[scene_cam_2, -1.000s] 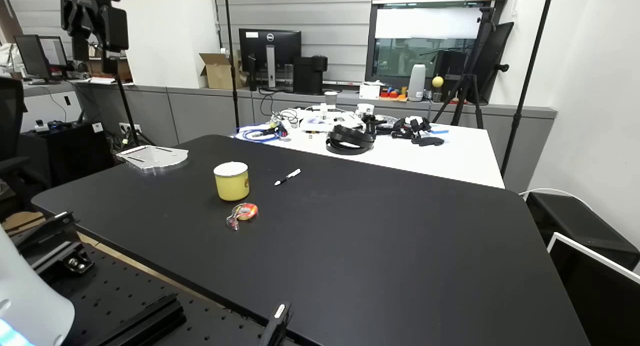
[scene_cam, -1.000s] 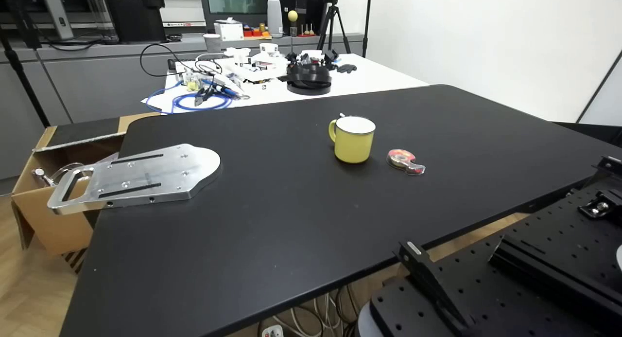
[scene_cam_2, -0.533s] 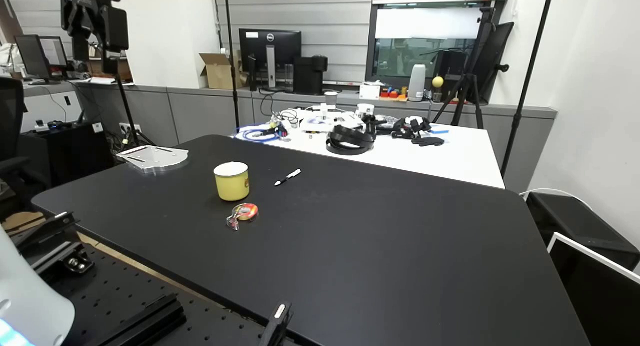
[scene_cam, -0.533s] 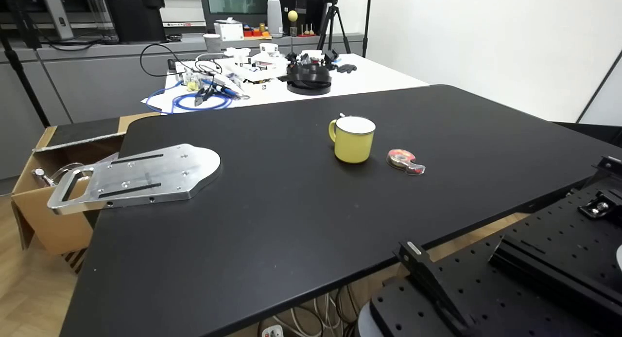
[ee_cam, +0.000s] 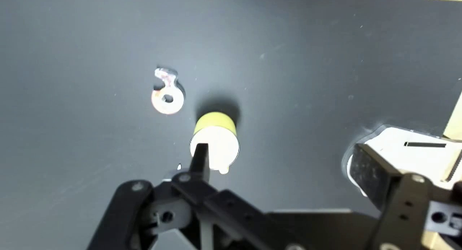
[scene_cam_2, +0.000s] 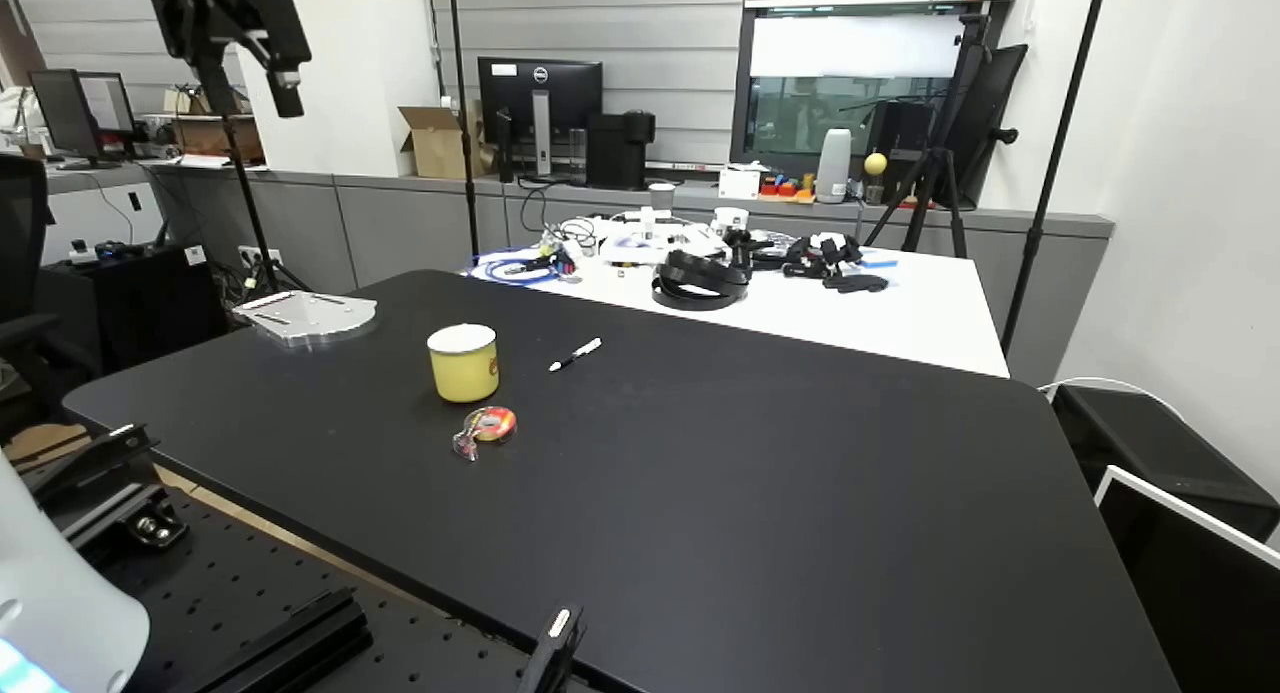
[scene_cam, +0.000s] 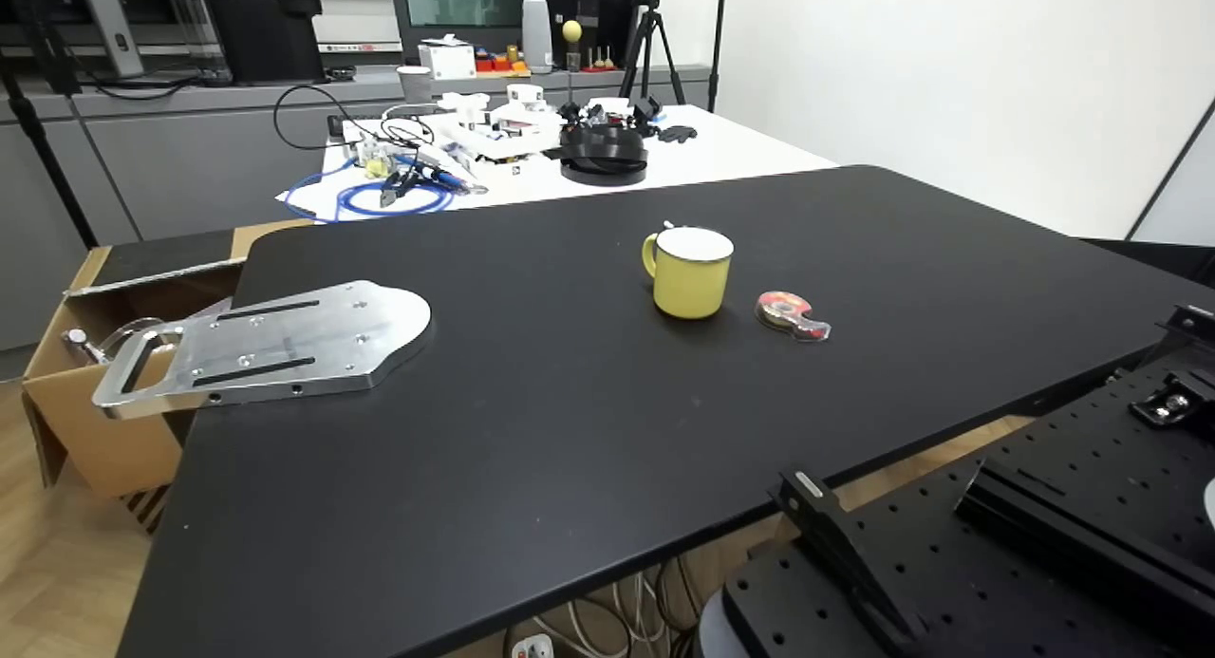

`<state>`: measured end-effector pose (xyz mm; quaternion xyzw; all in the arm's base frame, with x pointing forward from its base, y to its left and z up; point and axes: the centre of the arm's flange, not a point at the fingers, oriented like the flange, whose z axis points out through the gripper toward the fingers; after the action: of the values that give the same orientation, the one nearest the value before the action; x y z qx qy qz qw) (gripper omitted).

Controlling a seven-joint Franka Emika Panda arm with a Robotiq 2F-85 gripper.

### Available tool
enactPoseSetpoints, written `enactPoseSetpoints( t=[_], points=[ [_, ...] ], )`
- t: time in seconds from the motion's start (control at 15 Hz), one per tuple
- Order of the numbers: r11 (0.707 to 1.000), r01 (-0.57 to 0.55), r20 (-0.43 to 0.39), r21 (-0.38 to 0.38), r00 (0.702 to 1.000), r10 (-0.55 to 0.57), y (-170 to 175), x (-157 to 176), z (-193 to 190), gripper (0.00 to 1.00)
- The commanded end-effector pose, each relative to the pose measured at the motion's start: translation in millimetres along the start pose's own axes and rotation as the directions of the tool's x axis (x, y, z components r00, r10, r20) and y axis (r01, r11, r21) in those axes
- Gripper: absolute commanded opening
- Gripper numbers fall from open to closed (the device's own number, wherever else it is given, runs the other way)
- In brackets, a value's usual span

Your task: Put the pen in the mug

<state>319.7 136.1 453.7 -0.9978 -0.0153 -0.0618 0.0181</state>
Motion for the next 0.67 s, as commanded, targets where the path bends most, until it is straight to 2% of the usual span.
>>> enactPoseSetpoints(
  t=[0.0,0.6],
  points=[
    [0.998,0.02,-0.121,-0.065,0.992,-0.028,2,21,-37,1.0],
    [0.995,0.02,-0.273,-0.102,0.961,-0.047,26,112,-139,1.0]
  ],
)
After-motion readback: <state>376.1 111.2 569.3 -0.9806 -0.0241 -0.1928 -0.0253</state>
